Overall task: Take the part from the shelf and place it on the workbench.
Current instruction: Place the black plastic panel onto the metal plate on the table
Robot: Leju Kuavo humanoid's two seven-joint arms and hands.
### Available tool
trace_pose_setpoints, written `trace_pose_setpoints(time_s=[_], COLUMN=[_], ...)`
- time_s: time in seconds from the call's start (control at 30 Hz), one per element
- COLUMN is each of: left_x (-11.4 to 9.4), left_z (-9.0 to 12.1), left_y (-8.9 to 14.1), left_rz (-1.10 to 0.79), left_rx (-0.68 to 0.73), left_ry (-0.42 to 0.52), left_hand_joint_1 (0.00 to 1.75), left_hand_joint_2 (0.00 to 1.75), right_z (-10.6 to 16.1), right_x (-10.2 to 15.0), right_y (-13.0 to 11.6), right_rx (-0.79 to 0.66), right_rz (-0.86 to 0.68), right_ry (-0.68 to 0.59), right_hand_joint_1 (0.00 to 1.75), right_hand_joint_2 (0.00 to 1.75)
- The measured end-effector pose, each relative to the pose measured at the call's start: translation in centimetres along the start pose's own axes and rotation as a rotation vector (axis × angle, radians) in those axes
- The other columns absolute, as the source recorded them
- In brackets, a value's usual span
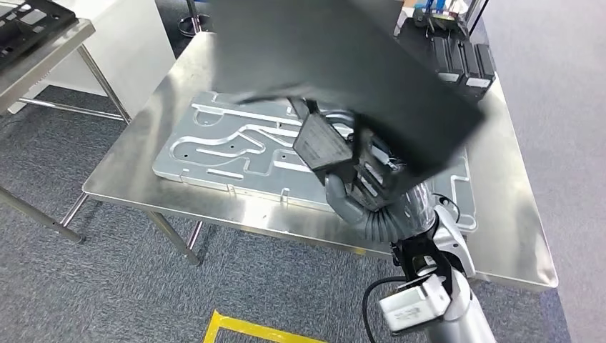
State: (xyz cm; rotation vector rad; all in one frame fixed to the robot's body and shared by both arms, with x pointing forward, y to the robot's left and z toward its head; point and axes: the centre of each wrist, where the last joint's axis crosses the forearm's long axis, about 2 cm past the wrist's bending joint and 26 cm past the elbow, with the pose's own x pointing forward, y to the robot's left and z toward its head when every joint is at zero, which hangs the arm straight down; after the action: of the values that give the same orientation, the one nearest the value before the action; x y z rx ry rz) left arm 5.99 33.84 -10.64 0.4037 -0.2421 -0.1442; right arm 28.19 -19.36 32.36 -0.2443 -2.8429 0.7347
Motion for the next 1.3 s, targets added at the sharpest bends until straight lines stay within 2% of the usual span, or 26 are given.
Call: trace_pose_setpoints(time_s=[0.2, 0.53, 0.67, 0.93, 1.07, 1.3], left_x=[0.0, 0.0, -0.1, -0.1, 0.2, 0.4], left_z=[0.1, 0.4, 0.4, 0.5, 0.5, 0.6], left_y=[-0.3, -1.0, -1.2, -1.3, -1.5, -1.7], left_rz=[0.005, 0.002, -0.003, -0.003, -0.007, -0.007], left_rx=[-0.009, -0.021, -0.024, -0.031, -0.039, -0.046], left_ry=[-0.006, -0.044, -0.045, -0.046, -0.053, -0.055], left_hand_joint_1=[0.00, 0.00, 0.00, 0.00, 0.00, 0.00], left_hand_joint_2=[1.75, 1.75, 1.75, 1.75, 1.75, 1.75], right_z=[-0.6, -0.9, -0.4, -0.5, -1.5, -1.3], right_x=[-2.2, -10.5, -12.4, -14.5, -17.2, -21.6], right_y=[-0.7, -5.1, -5.9, -7.2, -9.4, -11.9], right_rx=[0.055, 0.082, 0.115, 0.170, 0.231, 0.350], right_rz=[0.163, 0.431, 0.471, 0.528, 0.600, 0.695], right_ry=[0.095, 0.284, 0.350, 0.424, 0.498, 0.681], right_hand_joint_1=[1.75, 1.75, 1.75, 1.75, 1.75, 1.75], right_hand_joint_2=[1.75, 1.75, 1.75, 1.75, 1.75, 1.75])
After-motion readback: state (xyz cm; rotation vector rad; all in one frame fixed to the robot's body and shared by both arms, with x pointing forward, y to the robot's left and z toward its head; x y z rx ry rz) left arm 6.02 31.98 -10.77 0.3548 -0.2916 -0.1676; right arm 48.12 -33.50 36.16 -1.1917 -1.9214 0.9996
